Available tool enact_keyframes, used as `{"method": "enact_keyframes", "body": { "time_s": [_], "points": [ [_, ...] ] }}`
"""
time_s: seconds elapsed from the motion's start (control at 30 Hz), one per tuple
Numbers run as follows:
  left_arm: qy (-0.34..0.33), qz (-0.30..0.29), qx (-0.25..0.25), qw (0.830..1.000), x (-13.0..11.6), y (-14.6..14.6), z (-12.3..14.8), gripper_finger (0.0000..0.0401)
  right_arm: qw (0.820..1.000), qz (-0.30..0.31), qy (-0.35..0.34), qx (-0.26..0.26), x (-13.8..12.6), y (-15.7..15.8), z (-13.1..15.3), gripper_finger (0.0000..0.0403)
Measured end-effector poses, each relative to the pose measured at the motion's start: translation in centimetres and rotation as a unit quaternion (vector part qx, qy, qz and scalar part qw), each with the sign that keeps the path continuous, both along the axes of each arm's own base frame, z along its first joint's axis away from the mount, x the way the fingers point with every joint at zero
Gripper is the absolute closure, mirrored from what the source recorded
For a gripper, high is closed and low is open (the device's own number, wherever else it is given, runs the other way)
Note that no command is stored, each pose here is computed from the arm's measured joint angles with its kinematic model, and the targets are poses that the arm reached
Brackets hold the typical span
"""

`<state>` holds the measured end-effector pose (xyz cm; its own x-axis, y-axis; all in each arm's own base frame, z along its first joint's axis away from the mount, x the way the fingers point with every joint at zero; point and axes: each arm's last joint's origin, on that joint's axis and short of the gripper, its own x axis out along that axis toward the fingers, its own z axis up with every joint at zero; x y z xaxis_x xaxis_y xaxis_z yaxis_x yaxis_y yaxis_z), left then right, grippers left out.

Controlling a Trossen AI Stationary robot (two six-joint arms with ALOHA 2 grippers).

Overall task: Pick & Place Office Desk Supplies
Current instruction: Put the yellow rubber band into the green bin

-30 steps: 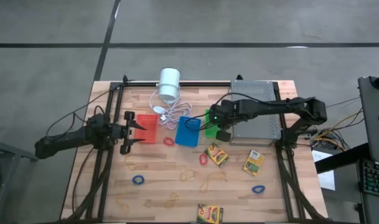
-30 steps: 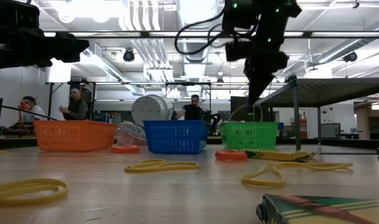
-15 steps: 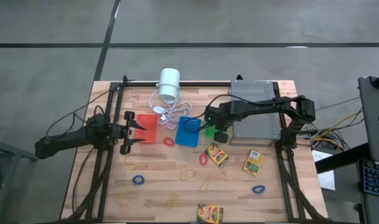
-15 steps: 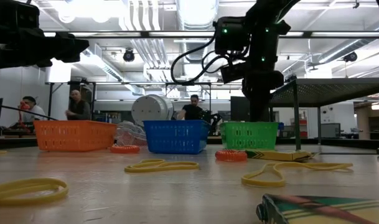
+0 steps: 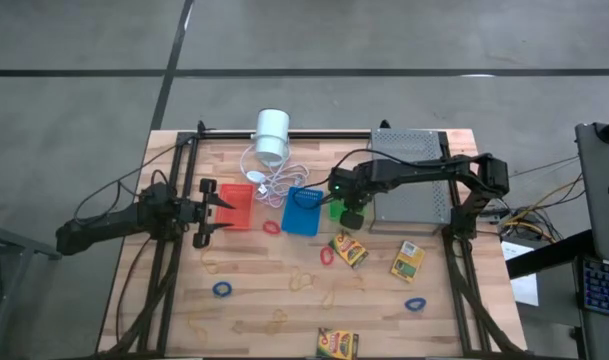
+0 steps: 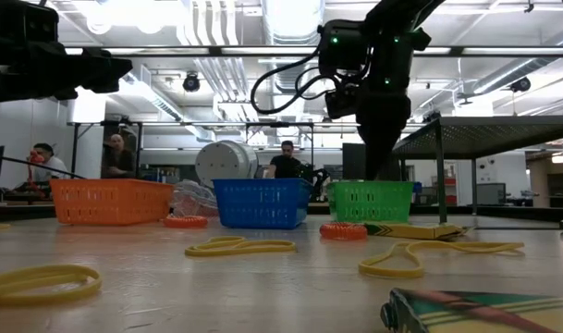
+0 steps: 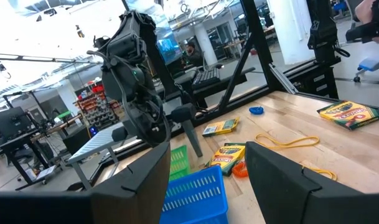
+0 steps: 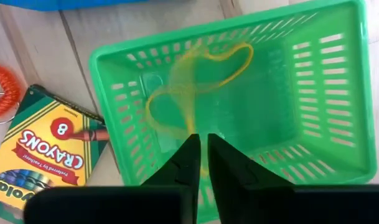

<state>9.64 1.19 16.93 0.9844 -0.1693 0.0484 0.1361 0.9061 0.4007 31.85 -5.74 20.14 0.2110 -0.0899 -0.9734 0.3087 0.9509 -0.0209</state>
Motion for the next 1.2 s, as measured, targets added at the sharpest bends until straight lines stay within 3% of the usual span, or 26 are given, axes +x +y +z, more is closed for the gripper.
{"method": "enact_keyframes", "body": {
  "time_s": [0.23,0.4,0.83,1.0,1.2],
  "points": [
    [0.0,0.0,0.0,1.0,0.0,0.0,0.0,0.0192,1.0,0.004,0.0,-0.002,0.0,0.0,0.0,0.031],
    [0.0,0.0,0.0,1.0,0.0,0.0,0.0,0.0192,1.0,0.018,-0.009,-0.015,0.1,0.1,0.5,0.0292],
    [0.0,0.0,0.0,1.0,0.0,0.0,0.0,0.0192,0.986,0.126,-0.103,-0.048,-0.4,4.3,5.5,0.031],
    [0.0,0.0,0.0,1.0,0.0,0.0,0.0,0.0192,0.978,0.161,-0.128,-0.042,-0.4,7.0,6.3,0.0314],
    [0.0,0.0,0.0,1.0,0.0,0.0,0.0,0.0192,0.977,0.16,-0.138,-0.017,-0.6,10.1,6.4,0.03]
  ]
}}
